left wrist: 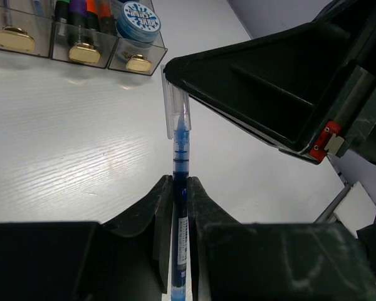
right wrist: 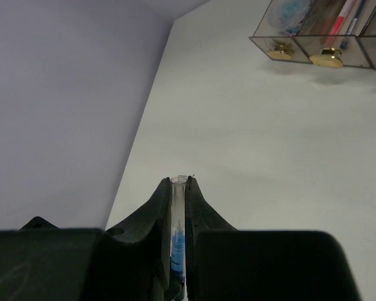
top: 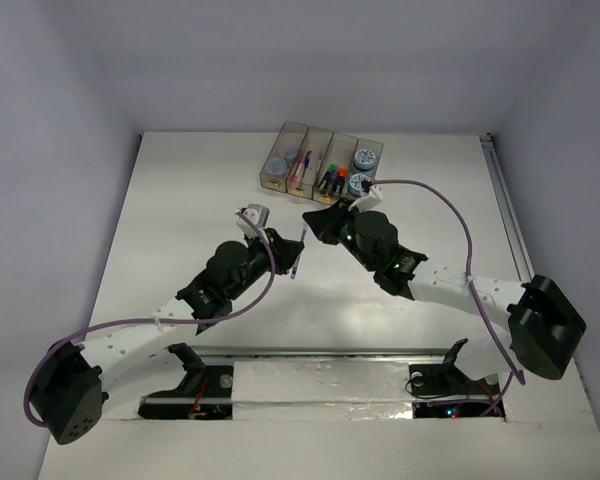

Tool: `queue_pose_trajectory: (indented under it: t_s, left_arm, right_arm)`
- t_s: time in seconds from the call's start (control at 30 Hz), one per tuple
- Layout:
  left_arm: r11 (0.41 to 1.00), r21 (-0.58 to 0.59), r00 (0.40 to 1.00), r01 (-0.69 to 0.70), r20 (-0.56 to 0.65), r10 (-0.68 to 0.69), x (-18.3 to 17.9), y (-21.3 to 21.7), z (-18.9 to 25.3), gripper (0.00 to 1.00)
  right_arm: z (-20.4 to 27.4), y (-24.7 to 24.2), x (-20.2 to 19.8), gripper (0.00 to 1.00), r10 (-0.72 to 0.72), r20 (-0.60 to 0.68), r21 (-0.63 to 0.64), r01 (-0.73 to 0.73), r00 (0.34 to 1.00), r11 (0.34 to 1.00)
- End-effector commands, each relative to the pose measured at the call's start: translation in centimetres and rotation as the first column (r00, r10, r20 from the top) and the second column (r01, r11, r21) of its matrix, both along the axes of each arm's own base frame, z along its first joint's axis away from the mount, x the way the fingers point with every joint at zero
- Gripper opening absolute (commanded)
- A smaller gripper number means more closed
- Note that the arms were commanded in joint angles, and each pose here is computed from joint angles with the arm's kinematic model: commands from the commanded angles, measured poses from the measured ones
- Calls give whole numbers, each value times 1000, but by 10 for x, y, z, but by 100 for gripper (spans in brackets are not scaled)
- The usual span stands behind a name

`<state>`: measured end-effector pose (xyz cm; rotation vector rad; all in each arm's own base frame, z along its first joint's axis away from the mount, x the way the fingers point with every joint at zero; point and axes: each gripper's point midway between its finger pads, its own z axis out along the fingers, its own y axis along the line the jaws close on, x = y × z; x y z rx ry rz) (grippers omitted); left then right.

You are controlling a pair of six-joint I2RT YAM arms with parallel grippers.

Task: Sort the stationery into containers
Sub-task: Close the pen cap on the pen.

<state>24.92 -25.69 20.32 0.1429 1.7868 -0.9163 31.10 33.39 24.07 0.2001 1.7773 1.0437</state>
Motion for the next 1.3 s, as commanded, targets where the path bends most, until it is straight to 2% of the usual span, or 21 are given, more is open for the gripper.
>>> queue_pose_trajectory:
  t_s: [0.0,0.33,0.6,0.8,1.27]
  left_arm:
    - [997,-71,993,-39,108,46,7,4,37,0]
    - [997,-47,992,-60,108,65,9,5,33,0]
    - [992,-63,987,-107,114,114,12,9,37,0]
    - [989,-63,985,-134,101,140,17,9,36,0]
    - [985,-87,979,-150,123,160,28,3,41,0]
  right_arm:
    - [-1,-2,5,0,26,-57,38,-24,998,999]
    - [-4,9,-4,0,126,-95,93,-117,988,989]
    - [-2,-6,-4,0,55,-97,168,-38,994,985]
    - [-3,-4,-6,0,44,-78,130,-34,996,991]
    - [-3,-2,-13,0,-7,-79,143,18,997,990]
